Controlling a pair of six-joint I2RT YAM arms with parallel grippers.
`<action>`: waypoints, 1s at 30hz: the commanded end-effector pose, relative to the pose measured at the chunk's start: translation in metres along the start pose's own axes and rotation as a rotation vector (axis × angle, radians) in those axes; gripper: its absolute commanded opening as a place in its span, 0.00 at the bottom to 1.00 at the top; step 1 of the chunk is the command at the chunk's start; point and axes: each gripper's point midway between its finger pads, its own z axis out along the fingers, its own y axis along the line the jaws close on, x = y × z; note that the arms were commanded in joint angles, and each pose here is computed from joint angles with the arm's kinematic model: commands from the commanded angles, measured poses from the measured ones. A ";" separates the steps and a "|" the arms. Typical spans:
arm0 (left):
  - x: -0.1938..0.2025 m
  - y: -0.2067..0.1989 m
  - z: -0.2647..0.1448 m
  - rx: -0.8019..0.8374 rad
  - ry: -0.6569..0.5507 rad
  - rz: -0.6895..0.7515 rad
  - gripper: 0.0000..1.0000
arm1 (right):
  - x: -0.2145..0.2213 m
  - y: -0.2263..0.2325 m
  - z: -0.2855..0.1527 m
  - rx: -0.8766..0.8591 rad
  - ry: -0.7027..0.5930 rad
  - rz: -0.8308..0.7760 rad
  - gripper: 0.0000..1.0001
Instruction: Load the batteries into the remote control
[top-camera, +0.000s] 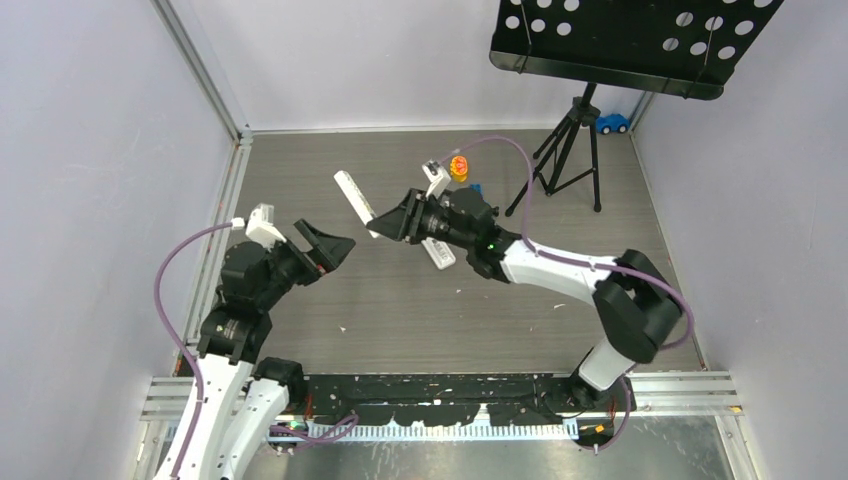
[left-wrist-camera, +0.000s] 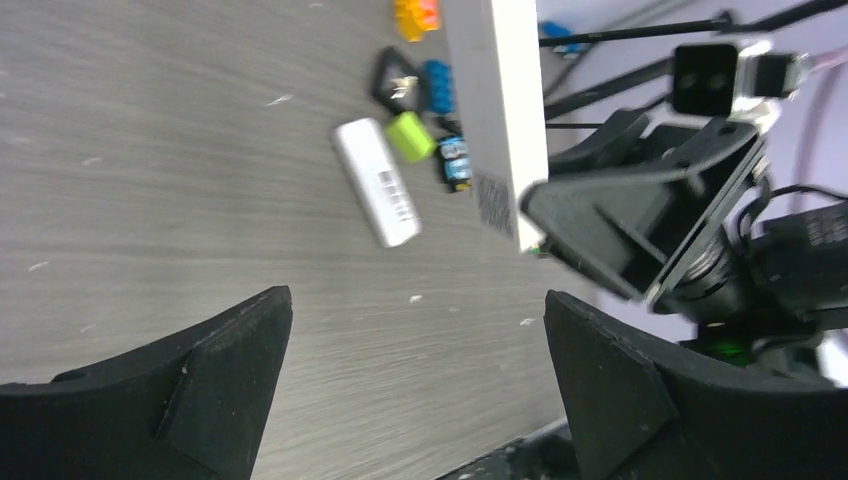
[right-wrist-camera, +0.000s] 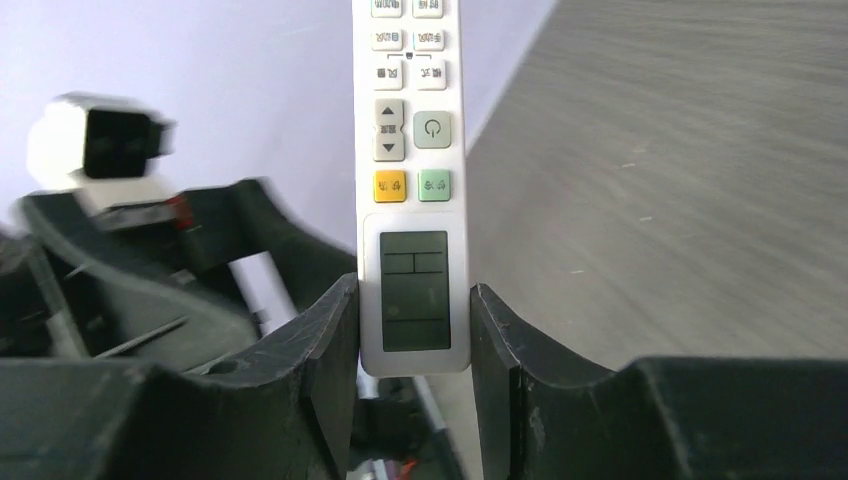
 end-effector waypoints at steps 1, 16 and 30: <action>-0.032 -0.089 -0.011 0.425 -0.081 -0.026 0.99 | -0.026 0.083 -0.039 -0.268 -0.081 0.128 0.15; -0.044 -0.127 -0.005 0.630 -0.055 -0.101 0.94 | -0.026 0.126 -0.071 -0.480 -0.061 0.204 0.19; -0.035 -0.135 0.013 0.692 0.036 -0.030 0.25 | -0.016 0.114 -0.061 -0.446 -0.022 0.219 0.26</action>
